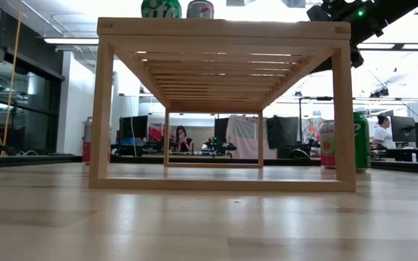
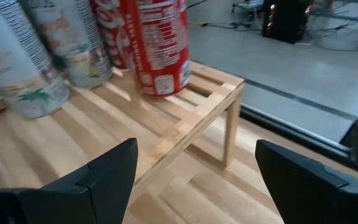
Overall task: Place canned beverage on shelf
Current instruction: Put the bottom left green sprite soda can on the shelf
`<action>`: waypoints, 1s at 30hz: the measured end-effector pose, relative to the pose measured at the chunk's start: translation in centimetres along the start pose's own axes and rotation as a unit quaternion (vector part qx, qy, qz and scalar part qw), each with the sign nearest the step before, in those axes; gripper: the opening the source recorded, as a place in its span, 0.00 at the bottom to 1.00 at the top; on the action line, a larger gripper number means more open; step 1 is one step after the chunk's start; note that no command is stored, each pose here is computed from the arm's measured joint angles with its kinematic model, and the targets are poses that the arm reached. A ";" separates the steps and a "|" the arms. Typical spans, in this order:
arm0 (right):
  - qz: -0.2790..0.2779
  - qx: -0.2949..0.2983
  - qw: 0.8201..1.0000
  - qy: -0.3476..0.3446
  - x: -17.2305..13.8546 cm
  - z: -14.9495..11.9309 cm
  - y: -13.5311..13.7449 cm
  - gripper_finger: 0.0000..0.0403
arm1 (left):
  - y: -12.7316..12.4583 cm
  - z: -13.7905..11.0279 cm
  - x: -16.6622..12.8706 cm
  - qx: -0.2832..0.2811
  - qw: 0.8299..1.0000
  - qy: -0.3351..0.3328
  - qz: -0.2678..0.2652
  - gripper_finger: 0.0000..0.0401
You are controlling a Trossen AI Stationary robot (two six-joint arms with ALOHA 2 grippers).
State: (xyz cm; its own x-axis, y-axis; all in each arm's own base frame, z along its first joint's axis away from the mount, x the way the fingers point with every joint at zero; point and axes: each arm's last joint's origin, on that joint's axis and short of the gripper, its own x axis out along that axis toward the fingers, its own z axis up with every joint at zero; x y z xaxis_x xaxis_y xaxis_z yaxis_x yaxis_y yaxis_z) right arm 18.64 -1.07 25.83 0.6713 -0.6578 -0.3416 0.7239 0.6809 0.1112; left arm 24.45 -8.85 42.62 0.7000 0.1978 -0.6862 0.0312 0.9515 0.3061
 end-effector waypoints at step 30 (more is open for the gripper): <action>0.005 0.000 1.000 0.001 0.0 0.0 0.0 0.77 | -2.5 -9.9 5.6 -0.064 0.985 -0.147 0.062 0.00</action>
State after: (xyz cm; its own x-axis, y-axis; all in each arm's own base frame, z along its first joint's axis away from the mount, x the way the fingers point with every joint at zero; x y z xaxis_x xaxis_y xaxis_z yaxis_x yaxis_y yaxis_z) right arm 18.68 -1.04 25.85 0.6783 -0.6503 -0.3422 0.7170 0.6876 0.1146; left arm 21.18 -7.78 31.49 0.8696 0.2553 -0.4227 -0.1441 0.9499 0.2772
